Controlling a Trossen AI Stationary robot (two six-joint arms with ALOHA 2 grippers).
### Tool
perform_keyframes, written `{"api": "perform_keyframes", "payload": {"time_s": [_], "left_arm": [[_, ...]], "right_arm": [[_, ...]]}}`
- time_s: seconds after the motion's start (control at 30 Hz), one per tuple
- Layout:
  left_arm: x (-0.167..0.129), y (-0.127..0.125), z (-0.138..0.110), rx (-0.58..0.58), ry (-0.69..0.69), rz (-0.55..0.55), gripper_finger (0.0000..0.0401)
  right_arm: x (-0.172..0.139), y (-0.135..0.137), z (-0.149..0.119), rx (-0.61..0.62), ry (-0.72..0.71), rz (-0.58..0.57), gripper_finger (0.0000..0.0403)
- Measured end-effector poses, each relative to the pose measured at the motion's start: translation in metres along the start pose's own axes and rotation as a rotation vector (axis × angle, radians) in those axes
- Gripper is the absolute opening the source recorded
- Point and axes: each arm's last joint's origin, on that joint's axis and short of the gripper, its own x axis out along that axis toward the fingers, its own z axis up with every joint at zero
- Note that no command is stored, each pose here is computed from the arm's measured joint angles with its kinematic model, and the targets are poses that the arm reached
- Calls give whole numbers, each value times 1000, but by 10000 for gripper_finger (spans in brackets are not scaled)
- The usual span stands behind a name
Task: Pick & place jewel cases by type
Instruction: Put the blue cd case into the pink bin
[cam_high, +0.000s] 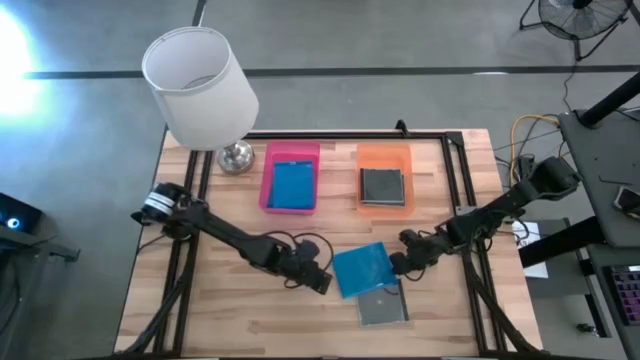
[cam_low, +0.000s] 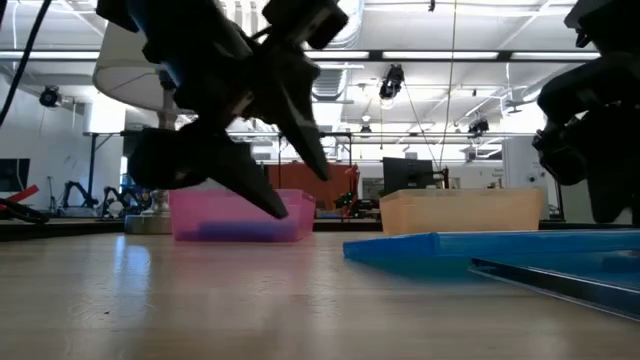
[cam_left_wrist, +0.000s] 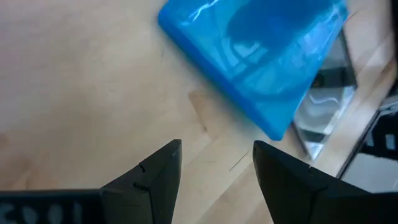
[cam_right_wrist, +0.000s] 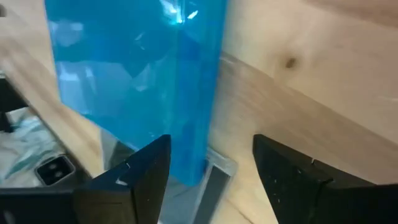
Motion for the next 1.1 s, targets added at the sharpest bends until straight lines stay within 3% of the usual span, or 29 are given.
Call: {"api": "perform_keyframes", "payload": {"time_s": [0.3,0.43,0.8,0.97,1.1], "left_arm": [[32,3,-1,18,91,36,181],[43,1,2,7,85,3,181],[50,-7,19,54,77,-23,181],[50,-7,21,74,70,-25,181],[51,-7,21,77,67,-23,181]], "right_arm": [[6,1,0,0,2,45,226],[16,11,0,2,-21,49,226],[31,43,7,-59,-91,105,216],[27,64,9,-95,-118,235,200],[26,74,10,-123,-122,262,186]]}}
